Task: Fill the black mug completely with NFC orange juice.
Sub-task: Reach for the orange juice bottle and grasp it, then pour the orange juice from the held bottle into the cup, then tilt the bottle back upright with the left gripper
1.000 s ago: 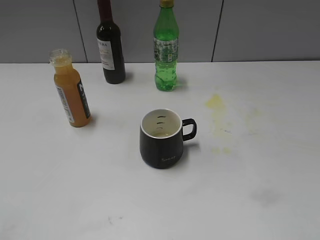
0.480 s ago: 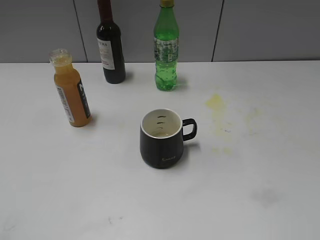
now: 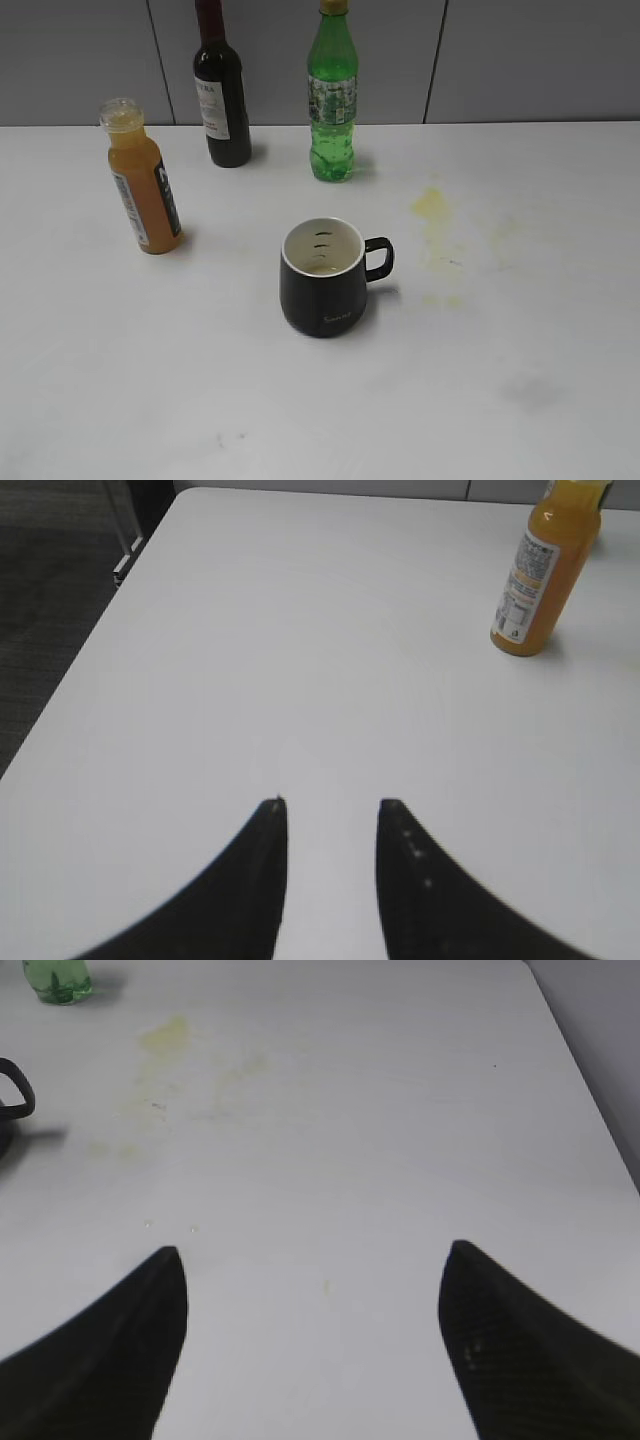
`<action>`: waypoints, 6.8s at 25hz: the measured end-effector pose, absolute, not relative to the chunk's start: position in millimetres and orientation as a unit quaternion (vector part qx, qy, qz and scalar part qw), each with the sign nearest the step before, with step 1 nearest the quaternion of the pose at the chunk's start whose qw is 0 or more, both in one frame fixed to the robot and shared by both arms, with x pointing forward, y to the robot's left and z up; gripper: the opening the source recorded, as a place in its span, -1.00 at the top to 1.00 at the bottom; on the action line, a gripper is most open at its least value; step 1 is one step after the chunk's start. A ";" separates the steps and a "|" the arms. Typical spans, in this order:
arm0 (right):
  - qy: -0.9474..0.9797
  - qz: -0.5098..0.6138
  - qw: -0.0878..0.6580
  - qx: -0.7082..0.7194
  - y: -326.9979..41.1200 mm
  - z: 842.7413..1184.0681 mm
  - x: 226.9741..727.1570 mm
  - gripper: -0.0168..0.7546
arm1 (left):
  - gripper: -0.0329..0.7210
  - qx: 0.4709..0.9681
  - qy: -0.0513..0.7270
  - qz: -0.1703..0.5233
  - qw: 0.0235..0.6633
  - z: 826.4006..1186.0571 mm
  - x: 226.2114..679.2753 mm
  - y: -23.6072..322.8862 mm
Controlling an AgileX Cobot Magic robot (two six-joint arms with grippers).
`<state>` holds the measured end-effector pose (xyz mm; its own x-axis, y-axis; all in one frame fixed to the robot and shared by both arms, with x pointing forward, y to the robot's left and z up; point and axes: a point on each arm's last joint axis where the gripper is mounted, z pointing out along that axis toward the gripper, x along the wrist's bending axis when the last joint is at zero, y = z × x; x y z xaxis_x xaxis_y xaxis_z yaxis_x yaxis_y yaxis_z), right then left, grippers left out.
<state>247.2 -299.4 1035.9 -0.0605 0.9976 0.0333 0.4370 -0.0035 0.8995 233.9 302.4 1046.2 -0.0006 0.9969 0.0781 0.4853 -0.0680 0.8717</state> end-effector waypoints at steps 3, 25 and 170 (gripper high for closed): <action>0.611 0.397 0.353 0.587 -299.2 1035.9 247.2 -0.59 | 0.27 0.623 0.595 0.382 0.335 1046.2 233.9 302.4; 0.611 0.399 0.353 0.586 -299.0 1036.1 247.3 -0.58 | 0.27 0.623 0.595 0.382 0.335 1046.2 233.9 302.4; 0.610 0.402 0.350 0.586 -298.3 1036.3 247.3 -0.58 | -0.33 0.738 0.262 0.346 0.517 879.4 576.5 167.8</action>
